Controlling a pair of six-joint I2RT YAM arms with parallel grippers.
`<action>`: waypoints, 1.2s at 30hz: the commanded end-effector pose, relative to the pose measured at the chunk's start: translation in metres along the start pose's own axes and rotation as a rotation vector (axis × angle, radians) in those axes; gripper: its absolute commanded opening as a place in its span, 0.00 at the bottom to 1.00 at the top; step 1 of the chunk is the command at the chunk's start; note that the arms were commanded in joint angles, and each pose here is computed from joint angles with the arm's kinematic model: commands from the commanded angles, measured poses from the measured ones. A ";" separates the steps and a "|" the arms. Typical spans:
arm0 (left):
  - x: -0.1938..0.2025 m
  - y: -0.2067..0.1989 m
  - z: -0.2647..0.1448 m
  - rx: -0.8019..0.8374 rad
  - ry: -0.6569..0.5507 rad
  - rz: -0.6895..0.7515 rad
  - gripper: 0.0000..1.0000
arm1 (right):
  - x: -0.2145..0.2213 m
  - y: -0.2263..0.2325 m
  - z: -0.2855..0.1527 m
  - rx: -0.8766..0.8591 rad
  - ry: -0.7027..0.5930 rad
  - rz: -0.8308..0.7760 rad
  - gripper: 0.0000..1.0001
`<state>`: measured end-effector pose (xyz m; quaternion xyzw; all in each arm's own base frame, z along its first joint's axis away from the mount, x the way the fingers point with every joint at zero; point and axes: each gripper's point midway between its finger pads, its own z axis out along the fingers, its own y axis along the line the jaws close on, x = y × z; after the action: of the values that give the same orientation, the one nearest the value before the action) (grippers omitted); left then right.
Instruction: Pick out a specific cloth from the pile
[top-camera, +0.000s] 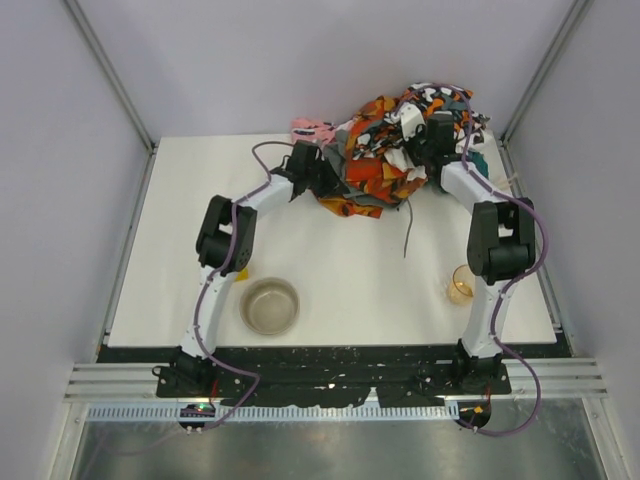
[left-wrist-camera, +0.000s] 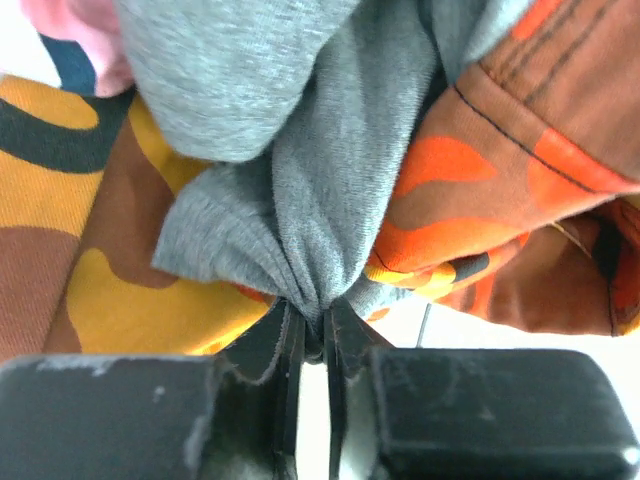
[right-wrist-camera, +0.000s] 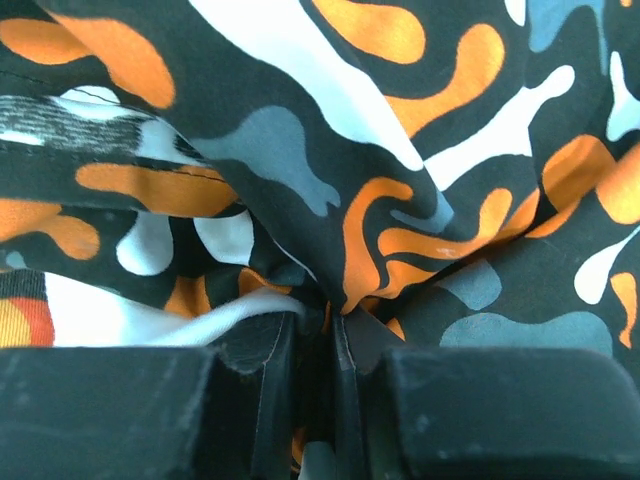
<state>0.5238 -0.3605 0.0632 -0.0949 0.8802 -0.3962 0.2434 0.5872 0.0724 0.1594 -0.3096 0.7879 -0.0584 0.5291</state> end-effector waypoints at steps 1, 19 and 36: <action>-0.008 -0.029 -0.025 0.084 -0.005 0.083 0.03 | -0.017 0.041 0.020 -0.095 -0.011 -0.011 0.18; -0.149 -0.260 -0.307 0.235 -0.624 0.672 0.00 | 0.069 0.059 0.047 -0.085 0.437 -0.201 0.18; -0.136 -0.319 -0.516 0.243 -1.012 0.863 0.00 | 0.058 0.051 0.051 -0.009 0.503 -0.268 0.21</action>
<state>0.3782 -0.1979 0.6310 0.1145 0.5801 -0.2964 0.7500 0.6169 0.0954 0.0805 -0.3901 0.8235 -0.2321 0.3403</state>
